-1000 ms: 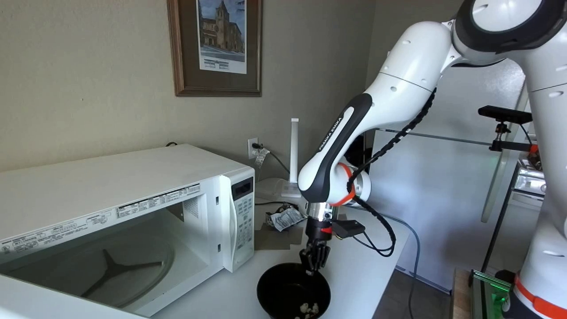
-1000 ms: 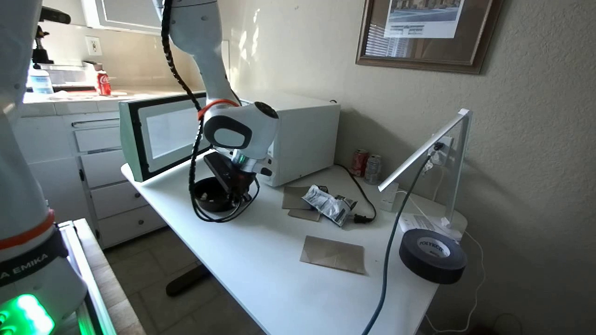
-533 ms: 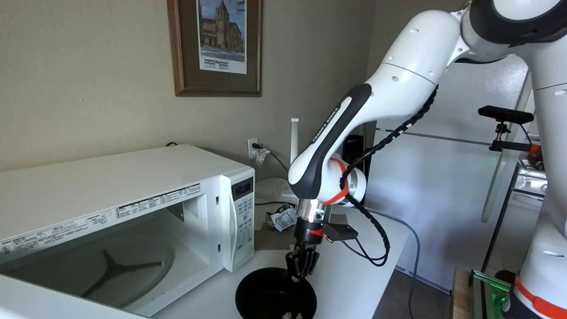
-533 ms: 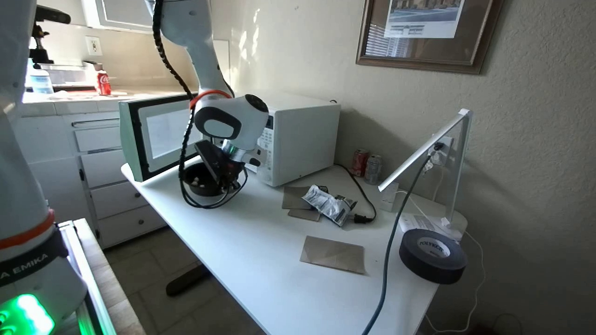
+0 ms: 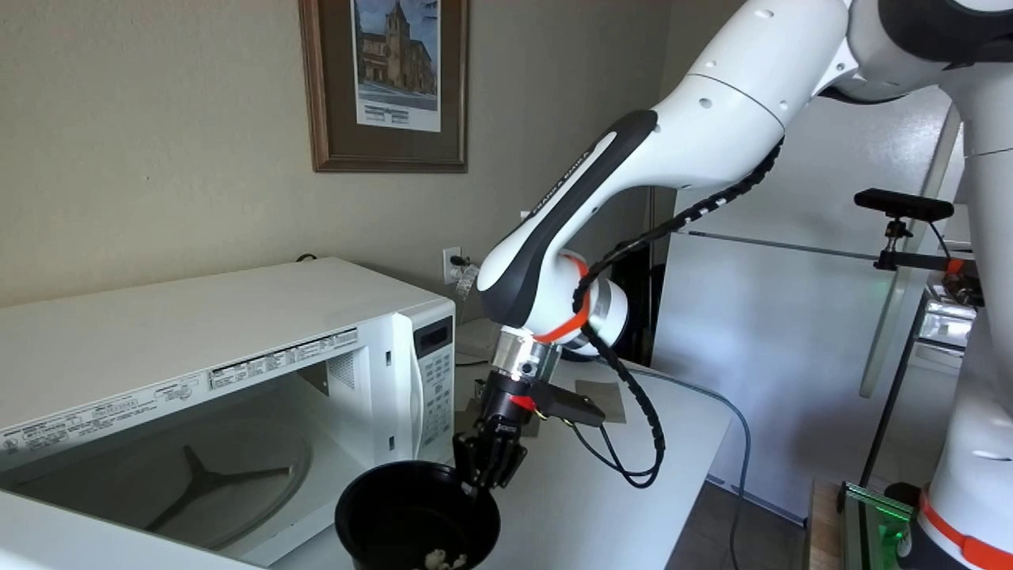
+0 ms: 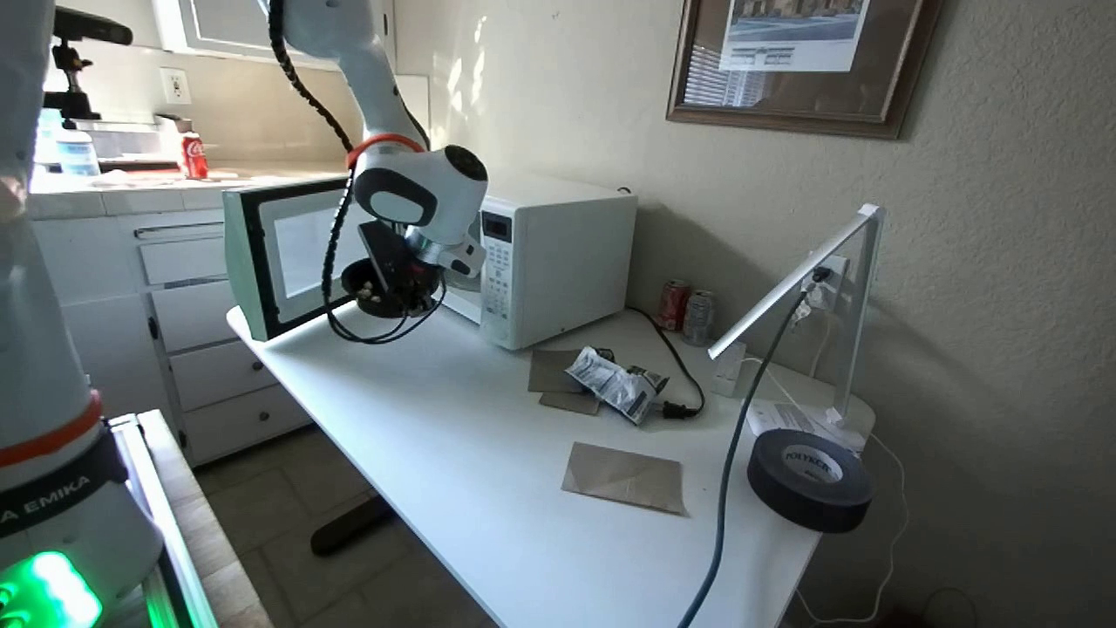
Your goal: Put the black bowl into the microwave
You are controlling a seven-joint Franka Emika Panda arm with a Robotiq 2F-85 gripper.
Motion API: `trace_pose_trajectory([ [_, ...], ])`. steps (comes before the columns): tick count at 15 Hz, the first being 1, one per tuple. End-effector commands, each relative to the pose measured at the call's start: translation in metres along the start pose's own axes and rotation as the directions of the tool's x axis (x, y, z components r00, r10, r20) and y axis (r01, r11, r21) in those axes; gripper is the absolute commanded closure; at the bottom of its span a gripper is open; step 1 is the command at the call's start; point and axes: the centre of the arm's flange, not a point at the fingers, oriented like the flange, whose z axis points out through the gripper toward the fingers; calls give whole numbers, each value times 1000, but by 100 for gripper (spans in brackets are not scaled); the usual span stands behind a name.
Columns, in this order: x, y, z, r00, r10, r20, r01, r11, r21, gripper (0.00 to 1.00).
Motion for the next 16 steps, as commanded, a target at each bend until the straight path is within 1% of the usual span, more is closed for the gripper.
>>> trace_pose_trajectory([
  [1,3,-6,-1,1000,21,-13,-21,1000,5,94],
  [3,6,-14,-1,999,42,-23,-42,999,12,94],
  [8,7,-11,-2,998,55,-25,-55,998,12,94],
  [9,7,-11,-2,998,55,-25,-55,998,12,98],
  [10,12,-16,4,997,71,-44,-71,997,12,98],
  [11,15,-19,8,997,45,-62,-45,999,-9,98],
  [12,19,-27,10,996,44,-73,-44,999,-2,98],
  [14,28,-40,13,992,25,-125,-29,999,-28,98],
  [16,36,-54,15,986,24,-162,-30,999,-33,98],
])
